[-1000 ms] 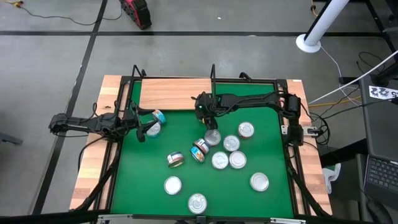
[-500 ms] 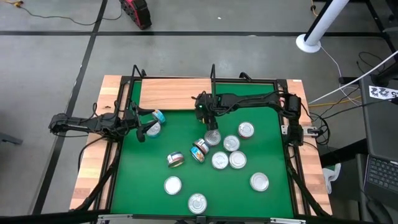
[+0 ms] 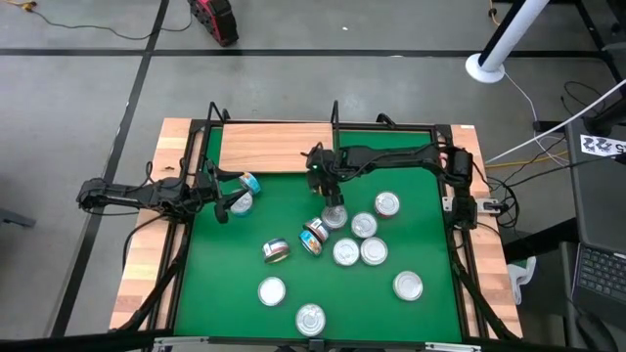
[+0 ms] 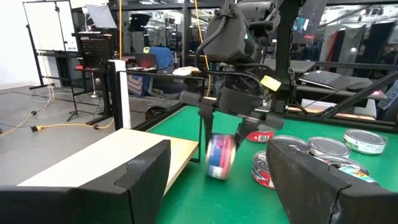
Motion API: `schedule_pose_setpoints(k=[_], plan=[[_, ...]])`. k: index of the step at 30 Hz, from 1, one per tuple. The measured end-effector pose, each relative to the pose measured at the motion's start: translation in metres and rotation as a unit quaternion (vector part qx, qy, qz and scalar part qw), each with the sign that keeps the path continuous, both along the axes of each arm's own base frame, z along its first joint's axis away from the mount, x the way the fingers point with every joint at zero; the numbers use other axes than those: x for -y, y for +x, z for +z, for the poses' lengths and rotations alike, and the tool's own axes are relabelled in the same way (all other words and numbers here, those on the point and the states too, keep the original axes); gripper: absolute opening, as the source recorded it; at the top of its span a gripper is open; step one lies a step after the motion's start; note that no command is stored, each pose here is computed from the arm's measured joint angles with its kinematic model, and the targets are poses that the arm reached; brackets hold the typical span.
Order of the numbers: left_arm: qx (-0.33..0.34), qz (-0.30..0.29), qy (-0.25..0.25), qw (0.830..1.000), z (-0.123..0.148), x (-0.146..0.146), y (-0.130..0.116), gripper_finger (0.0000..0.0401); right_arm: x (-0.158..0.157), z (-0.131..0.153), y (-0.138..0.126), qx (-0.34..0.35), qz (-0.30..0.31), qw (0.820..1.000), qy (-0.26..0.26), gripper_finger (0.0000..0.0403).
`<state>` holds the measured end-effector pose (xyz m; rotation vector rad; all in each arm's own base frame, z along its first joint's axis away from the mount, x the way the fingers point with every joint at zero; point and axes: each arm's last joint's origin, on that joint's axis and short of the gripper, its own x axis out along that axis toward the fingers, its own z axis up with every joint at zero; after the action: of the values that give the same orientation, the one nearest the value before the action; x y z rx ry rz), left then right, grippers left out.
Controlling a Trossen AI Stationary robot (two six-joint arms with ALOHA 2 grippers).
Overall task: Stack canned seafood by type on shelf
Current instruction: Put the blue pink tuna can on the shelf
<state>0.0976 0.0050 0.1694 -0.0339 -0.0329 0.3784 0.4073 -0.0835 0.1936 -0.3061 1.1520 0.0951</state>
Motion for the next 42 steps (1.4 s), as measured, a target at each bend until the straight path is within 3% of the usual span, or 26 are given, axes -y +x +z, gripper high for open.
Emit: schedule_pose_setpoints(k=[7, 12, 21, 28, 35, 39, 42], plan=[[0.000, 0.000, 0.000, 1.000, 0.000, 0.000, 0.000, 0.0260, 0.001, 0.030, 0.011, 0.037, 0.006, 0.999, 0.015, 0.0177], [0.000, 0.000, 0.000, 1.000, 0.000, 0.000, 0.000, 0.0260, 0.003, 0.059, 0.021, 0.086, 0.013, 0.996, 0.016, 0.0197], [0.000, 0.000, 0.000, 1.000, 0.000, 0.000, 0.000, 0.0260, 0.027, 0.100, 0.028, 0.172, -0.011, 0.985, 0.013, 0.0178], [0.000, 0.000, 0.000, 1.000, 0.000, 0.000, 0.000, 0.0260, 0.072, 0.113, 0.016, 0.219, -0.054, 0.969, 0.105, 0.0191], [0.000, 0.000, 0.000, 1.000, 0.000, 0.000, 0.000, 0.0260, 0.123, 0.120, -0.003, 0.263, -0.134, 0.935, 0.195, 0.0180], [0.017, 0.000, -0.024, 1.000, 0.001, 0.000, 0.000, 0.0260, 0.132, 0.120, -0.009, 0.264, -0.158, 0.920, 0.242, 0.0192], [0.073, -0.003, -0.046, 0.996, 0.010, 0.000, -0.001, 0.0260, 0.130, 0.121, -0.007, 0.267, -0.165, 0.912, 0.265, 0.0190]])
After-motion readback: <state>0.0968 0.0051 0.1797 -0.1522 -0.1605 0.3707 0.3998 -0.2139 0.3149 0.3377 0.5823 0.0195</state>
